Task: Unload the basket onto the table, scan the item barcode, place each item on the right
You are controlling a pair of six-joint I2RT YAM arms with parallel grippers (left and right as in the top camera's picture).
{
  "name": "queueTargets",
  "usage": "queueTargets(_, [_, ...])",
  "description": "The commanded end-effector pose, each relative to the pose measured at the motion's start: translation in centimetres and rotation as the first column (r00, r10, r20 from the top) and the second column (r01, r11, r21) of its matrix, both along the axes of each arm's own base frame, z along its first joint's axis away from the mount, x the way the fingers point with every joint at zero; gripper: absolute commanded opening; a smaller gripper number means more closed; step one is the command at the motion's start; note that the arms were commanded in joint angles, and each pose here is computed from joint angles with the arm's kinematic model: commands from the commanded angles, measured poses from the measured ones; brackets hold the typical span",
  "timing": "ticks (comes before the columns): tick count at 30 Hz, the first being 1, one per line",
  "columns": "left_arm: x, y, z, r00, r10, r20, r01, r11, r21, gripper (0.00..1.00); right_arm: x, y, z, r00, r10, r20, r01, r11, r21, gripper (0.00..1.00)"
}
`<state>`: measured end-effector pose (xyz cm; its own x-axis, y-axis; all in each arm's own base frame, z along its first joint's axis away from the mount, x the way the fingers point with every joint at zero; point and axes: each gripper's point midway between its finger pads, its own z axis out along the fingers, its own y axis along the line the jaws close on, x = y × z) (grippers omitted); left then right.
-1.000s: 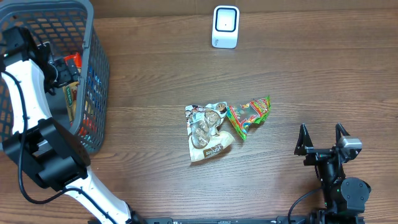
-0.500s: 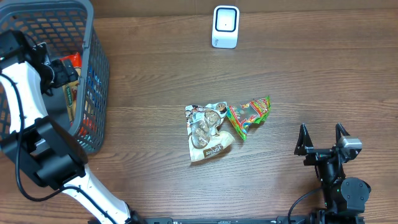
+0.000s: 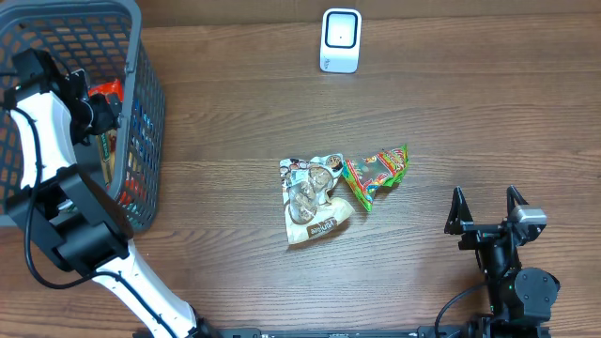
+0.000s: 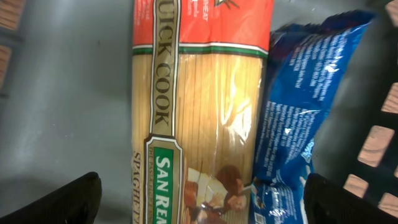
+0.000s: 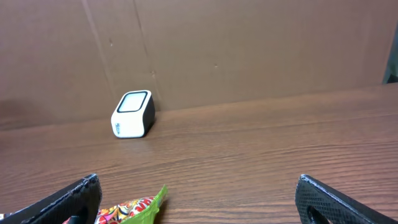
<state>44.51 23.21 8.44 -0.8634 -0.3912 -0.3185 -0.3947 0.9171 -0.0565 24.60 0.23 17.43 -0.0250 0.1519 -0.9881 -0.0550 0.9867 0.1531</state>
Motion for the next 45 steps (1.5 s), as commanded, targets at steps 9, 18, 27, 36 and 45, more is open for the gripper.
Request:
queueTargets(9, [-0.3,-0.2,-3.5,0.998,-0.010,-0.061,0.008,0.999,-0.033,0.95,0.0,-0.2,-0.2,1.000,-0.012,0.002,0.012,1.000,-0.003,1.00])
queueTargets(18, [-0.7,0.1,-4.9,0.995,-0.003,-0.097,0.001,1.000,-0.027,0.93,0.0,-0.2,-0.2,1.000,-0.012,0.002,0.012,1.000,-0.003,1.00])
queueTargets(27, [-1.4,0.3,-7.1,0.988,0.003,-0.153,-0.007,1.000,-0.024,0.92,0.0,-0.2,-0.2,1.000,-0.012,0.002,0.012,1.000,-0.003,1.00])
queueTargets(36, [-2.9,1.5,-7.9,0.971,0.074,-0.228,-0.067,0.997,0.039,0.89,0.0,-0.2,-0.2,1.000,-0.012,0.002,0.012,1.000,-0.003,1.00])
queueTargets(45, [-3.4,2.4,-7.9,0.967,0.127,-0.221,-0.123,0.992,0.031,0.90,0.0,-0.2,-0.2,1.000,-0.012,0.002,0.012,1.000,-0.003,1.00])
